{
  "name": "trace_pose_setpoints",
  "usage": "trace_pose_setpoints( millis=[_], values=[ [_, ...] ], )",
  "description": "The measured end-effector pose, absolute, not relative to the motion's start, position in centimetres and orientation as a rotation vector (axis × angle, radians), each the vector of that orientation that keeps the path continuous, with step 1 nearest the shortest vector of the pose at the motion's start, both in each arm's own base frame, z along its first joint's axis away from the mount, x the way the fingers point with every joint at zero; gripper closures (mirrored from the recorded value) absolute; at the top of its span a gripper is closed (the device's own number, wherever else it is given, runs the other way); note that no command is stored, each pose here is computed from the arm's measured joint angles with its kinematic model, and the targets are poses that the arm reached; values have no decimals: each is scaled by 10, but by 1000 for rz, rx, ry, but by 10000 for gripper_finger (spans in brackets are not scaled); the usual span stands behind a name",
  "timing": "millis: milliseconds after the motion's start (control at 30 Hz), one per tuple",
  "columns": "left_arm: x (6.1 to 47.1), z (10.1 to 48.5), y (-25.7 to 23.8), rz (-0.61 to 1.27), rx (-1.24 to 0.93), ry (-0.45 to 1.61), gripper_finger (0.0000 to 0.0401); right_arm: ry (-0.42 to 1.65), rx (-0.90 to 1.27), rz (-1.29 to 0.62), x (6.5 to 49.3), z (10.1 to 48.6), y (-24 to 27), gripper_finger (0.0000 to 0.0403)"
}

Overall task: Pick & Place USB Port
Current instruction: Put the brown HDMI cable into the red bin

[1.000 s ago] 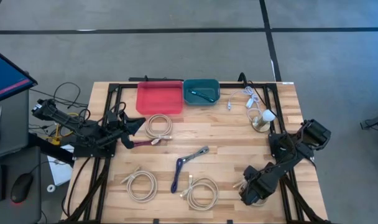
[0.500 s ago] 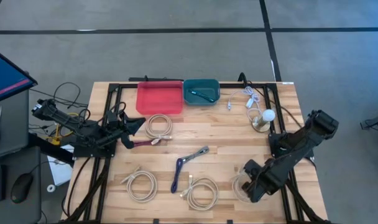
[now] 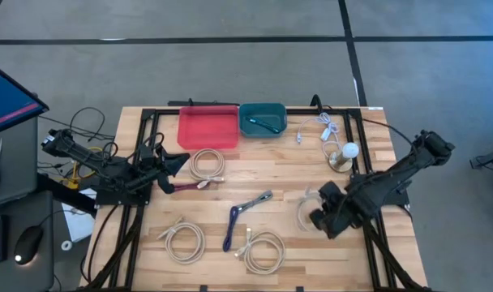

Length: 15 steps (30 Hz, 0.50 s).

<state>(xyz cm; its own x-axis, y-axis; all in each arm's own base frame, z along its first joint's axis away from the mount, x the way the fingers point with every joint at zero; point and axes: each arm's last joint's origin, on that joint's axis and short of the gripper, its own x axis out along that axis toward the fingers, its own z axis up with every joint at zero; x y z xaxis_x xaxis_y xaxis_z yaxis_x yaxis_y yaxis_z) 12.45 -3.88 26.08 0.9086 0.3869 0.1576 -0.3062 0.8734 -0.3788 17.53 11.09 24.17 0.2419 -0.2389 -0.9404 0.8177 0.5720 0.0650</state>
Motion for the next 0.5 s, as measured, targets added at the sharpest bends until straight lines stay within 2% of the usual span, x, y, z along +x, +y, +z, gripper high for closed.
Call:
trace_pose_setpoints(
  millis=[333, 500],
  values=[
    [125, 261, -39, 362, -355, -233, 383, 868, 592, -718, 215, 267, 72, 403],
    [125, 261, -41, 284, -377, -234, 360, 743, 565, -662, 236, 283, 54, 403]
  ],
)
